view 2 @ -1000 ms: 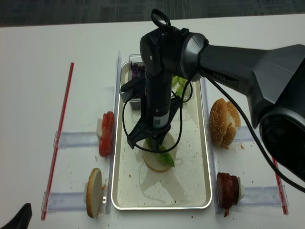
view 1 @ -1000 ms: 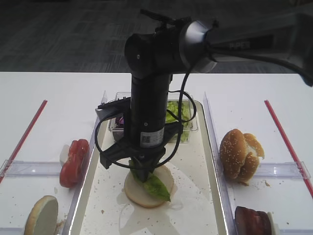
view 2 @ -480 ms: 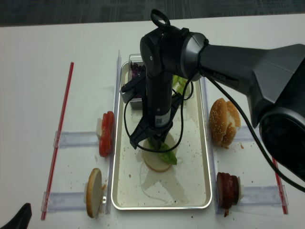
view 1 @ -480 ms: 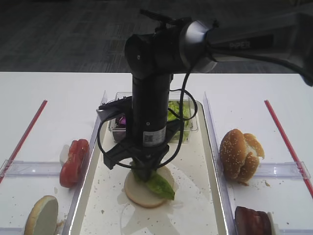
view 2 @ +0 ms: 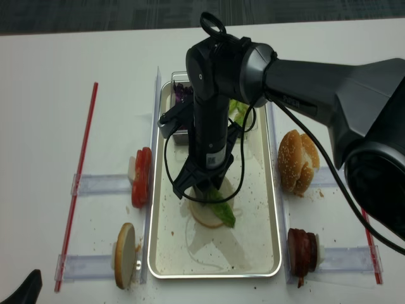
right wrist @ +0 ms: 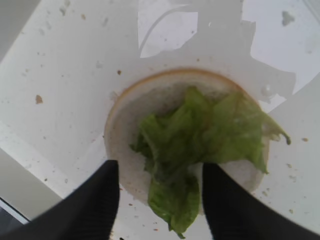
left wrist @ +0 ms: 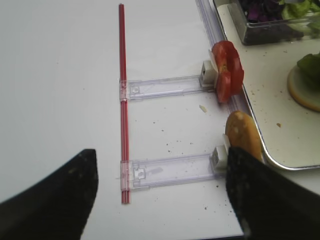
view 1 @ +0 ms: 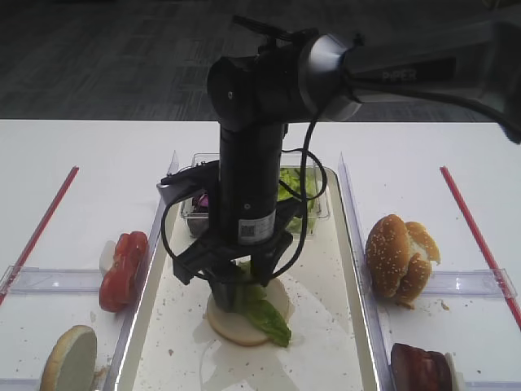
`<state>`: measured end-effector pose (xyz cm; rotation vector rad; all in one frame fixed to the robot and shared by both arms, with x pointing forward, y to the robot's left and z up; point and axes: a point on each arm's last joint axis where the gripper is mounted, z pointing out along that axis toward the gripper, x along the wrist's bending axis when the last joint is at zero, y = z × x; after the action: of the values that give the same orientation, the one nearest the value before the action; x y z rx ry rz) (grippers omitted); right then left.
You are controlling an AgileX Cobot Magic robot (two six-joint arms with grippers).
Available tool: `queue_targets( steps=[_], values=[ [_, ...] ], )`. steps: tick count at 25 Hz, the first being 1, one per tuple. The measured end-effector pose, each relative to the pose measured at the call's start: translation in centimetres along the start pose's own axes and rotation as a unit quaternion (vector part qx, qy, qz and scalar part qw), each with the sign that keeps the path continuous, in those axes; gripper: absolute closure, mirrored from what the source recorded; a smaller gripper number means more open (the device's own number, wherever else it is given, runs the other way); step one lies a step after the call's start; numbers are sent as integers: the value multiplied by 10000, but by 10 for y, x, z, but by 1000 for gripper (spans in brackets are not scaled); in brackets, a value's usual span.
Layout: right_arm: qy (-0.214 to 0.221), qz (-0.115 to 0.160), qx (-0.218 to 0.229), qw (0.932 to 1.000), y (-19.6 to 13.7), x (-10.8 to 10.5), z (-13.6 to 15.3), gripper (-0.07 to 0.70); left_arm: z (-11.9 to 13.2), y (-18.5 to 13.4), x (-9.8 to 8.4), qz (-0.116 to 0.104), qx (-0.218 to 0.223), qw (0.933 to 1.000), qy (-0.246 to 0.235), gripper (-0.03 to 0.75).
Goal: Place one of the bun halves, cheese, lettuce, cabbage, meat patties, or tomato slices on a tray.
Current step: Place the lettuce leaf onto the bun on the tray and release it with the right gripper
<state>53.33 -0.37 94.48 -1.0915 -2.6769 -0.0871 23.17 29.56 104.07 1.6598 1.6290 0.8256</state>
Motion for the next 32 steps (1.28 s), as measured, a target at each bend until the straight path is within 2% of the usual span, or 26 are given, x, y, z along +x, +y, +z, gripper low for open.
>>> queue_targets(
  steps=[4, 7, 18, 27, 32],
  values=[
    [0, -131, 0, 9999, 0, 0, 0, 20, 0, 0, 0, 0, 0, 10000, 0, 224],
    [0, -149, 0, 9999, 0, 0, 0, -43, 0, 0, 0, 0, 0, 10000, 0, 224],
    [-29, -131, -81, 9999, 3, 0, -4, -57, 0, 0, 0, 0, 0, 10000, 0, 224],
    [-174, -229, -572, 9979, 13, 5, -33, -60, 0, 0, 0, 0, 0, 10000, 0, 224],
    [-344, -418, -802, 9953, 10, 8, -54, -60, 0, 0, 0, 0, 0, 10000, 0, 224]
  ],
)
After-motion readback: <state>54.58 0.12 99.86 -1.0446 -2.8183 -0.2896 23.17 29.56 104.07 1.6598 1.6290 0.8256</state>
